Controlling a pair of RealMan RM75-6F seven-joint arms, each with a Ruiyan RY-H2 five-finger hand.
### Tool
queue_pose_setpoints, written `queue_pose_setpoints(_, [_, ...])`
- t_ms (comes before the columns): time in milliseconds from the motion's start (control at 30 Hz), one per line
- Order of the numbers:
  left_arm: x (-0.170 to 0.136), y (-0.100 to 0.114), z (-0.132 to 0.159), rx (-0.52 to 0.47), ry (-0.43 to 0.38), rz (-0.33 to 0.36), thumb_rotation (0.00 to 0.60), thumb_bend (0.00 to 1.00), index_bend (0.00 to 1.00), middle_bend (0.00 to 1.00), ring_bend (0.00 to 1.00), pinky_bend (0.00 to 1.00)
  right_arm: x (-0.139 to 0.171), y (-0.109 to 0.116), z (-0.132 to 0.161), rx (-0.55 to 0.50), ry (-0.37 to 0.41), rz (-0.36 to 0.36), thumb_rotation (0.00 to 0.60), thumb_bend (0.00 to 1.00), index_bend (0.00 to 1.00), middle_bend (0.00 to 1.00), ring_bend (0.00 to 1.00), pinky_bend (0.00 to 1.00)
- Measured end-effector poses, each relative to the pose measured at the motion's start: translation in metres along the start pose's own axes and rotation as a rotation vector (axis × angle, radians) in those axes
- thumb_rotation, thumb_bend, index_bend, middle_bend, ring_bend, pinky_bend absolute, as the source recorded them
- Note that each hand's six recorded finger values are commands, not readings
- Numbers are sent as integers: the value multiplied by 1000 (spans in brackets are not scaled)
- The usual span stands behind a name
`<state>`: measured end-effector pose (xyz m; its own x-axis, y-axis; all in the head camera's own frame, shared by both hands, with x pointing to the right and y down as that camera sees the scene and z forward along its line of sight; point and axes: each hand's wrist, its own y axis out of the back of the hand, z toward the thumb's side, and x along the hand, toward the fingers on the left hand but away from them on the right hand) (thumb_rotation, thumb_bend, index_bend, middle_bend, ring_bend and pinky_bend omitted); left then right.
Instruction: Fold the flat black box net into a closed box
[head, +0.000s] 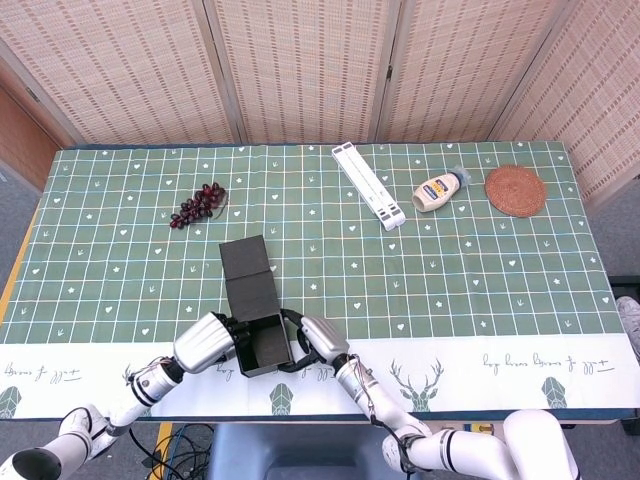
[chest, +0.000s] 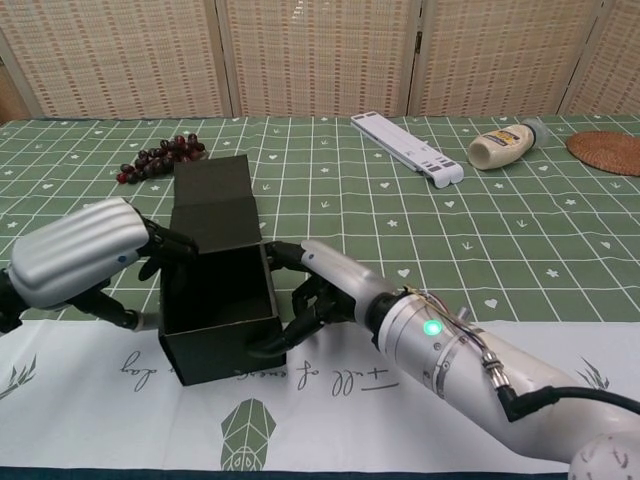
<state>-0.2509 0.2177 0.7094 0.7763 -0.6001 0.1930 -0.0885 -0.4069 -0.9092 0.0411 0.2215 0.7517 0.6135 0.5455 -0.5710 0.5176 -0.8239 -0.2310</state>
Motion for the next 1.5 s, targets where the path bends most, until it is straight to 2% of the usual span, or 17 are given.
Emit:
queue_pose_setpoints(533, [14, -2, 9, -3, -67, -12, 600, 168, 712, 632, 641, 841, 0, -1, 0, -5, 0, 2, 600, 378, 311, 424, 782, 1000])
queue_pose_setpoints(800, [19, 0, 10, -1, -86, -8, 600, 168, 721, 652, 641, 841, 1, -1, 0, -8, 1, 4, 600, 378, 307, 425, 782, 1000])
queue_pose_setpoints(1167, [19, 8, 5, -1, -87, 11, 600, 168, 707, 657, 644, 838, 1, 2, 1, -15, 2, -3, 600, 378, 306, 425, 782, 1000])
queue_pose_setpoints(1500, [10, 9, -2, 6, -69, 2, 600, 168, 709, 657, 639, 834, 1, 2, 0, -14, -3, -3, 600, 379, 306, 424, 782, 1000])
